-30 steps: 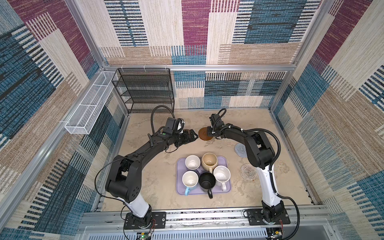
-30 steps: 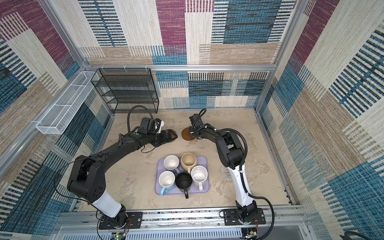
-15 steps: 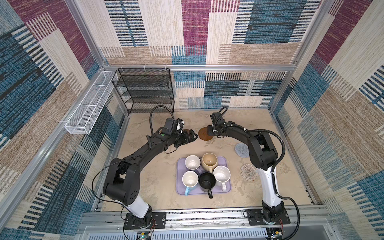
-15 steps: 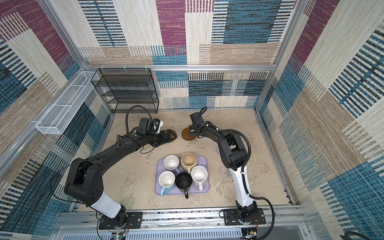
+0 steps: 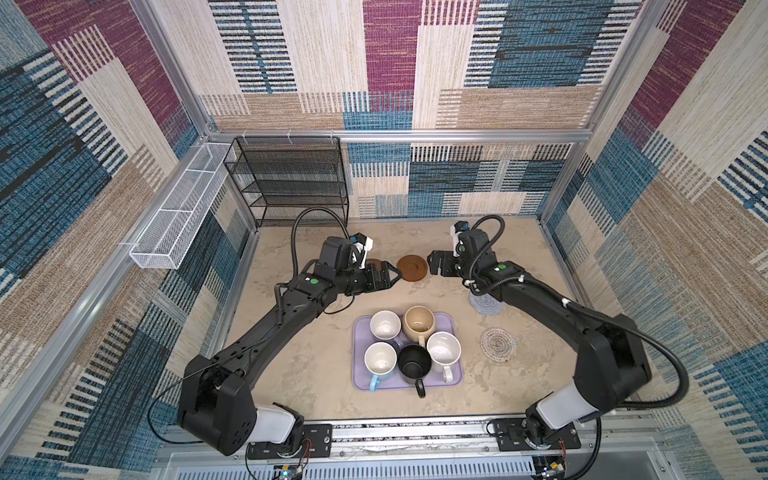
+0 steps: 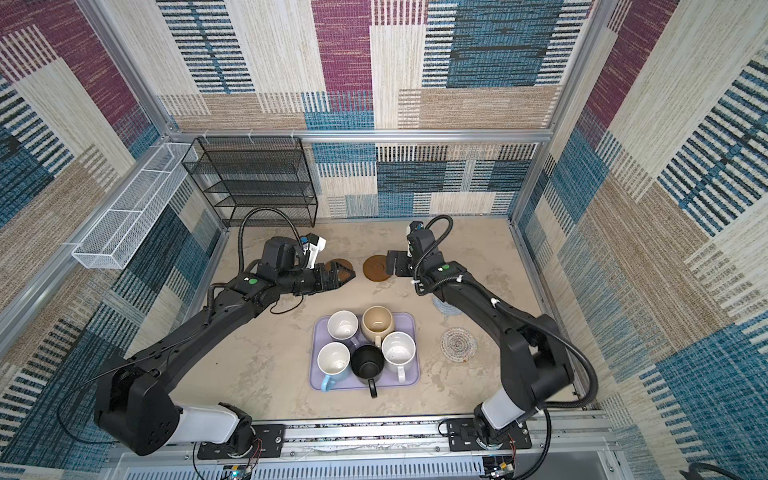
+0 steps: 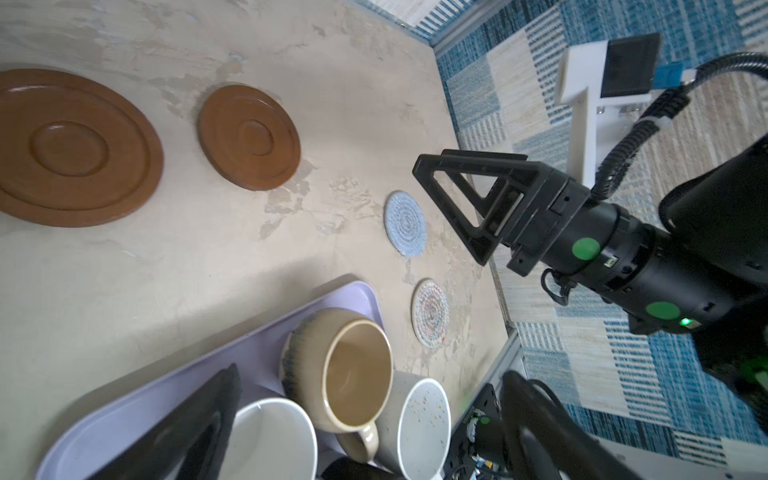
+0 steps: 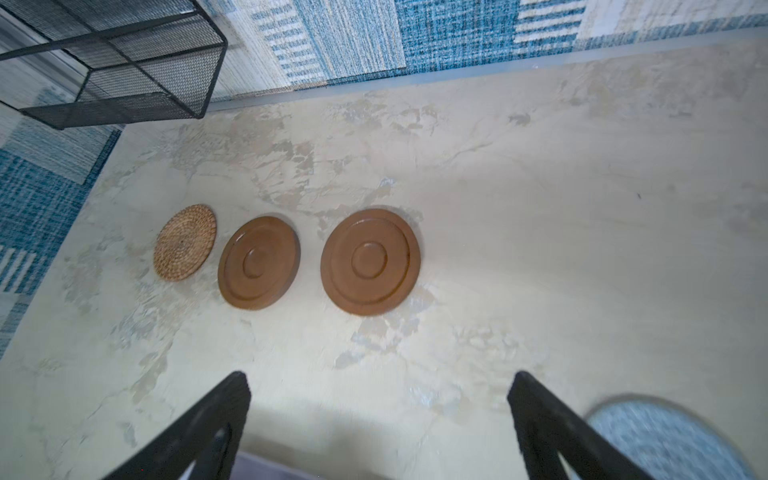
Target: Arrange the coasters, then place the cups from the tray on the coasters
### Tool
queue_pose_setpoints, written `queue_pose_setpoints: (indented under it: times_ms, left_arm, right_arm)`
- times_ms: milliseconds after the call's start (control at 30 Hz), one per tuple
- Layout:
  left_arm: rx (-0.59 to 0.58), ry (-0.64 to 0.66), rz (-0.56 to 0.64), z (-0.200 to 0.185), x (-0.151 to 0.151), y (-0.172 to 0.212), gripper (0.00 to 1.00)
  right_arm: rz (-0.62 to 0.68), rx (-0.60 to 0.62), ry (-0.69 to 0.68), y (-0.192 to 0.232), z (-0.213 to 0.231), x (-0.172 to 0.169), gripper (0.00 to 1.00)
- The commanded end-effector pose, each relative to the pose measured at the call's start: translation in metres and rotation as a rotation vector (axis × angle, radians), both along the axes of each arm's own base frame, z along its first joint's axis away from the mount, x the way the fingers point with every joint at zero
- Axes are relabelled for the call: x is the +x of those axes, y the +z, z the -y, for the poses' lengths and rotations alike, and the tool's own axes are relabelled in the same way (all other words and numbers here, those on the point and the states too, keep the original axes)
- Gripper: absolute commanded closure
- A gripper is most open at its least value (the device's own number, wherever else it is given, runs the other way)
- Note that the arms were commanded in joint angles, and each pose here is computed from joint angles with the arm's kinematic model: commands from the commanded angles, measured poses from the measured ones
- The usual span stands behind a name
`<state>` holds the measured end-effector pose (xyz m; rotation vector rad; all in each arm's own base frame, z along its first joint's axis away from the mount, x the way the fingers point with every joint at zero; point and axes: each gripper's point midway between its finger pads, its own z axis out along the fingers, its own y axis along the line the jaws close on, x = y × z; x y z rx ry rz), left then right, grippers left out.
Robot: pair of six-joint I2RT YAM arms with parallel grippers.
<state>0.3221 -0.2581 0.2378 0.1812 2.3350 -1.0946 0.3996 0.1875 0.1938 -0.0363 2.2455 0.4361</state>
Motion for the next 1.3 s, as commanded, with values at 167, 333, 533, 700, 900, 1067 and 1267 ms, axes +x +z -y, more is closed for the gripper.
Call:
queue_pose_setpoints:
  times_ms: [167, 333, 533, 700, 900, 1067, 1267]
  left_arm:
    - [0.066, -0.177, 0.024, 0.048, -0.049, 0.005, 0.02]
    - [0.108, -0.236, 0.007, 0.074, -0.055, -0.01, 0.03]
    - [0.169, -0.244, -0.002, 0.091, -0.042, -0.025, 0.03]
    - [0.219, -0.215, 0.016, 0.094, -0.023, -0.031, 0.03]
    - [0.229, -0.185, -0.009, 0.092, -0.001, -0.042, 0.03]
    - [0.203, -0.153, -0.008, 0.084, 0.014, -0.041, 0.03]
    - [0.194, -0.109, -0.015, 0.069, 0.031, -0.046, 0.03]
  right_arm:
    - [0.038, 0.048, -0.078, -0.015, 0.044, -0.061, 0.0]
    - [-0.035, 0.123, -0.147, -0.055, 0.083, -0.072, 0.02]
    - [-0.107, 0.07, -0.218, -0.091, 0.109, -0.069, 0.04]
    - [-0.16, 0.045, -0.239, -0.116, 0.116, -0.056, 0.26]
    - [-0.218, -0.014, -0.261, -0.141, 0.121, -0.035, 0.39]
    - [-0.261, -0.057, -0.274, -0.158, 0.124, -0.022, 0.45]
    - [-0.291, -0.047, -0.23, -0.168, 0.113, -0.006, 0.5]
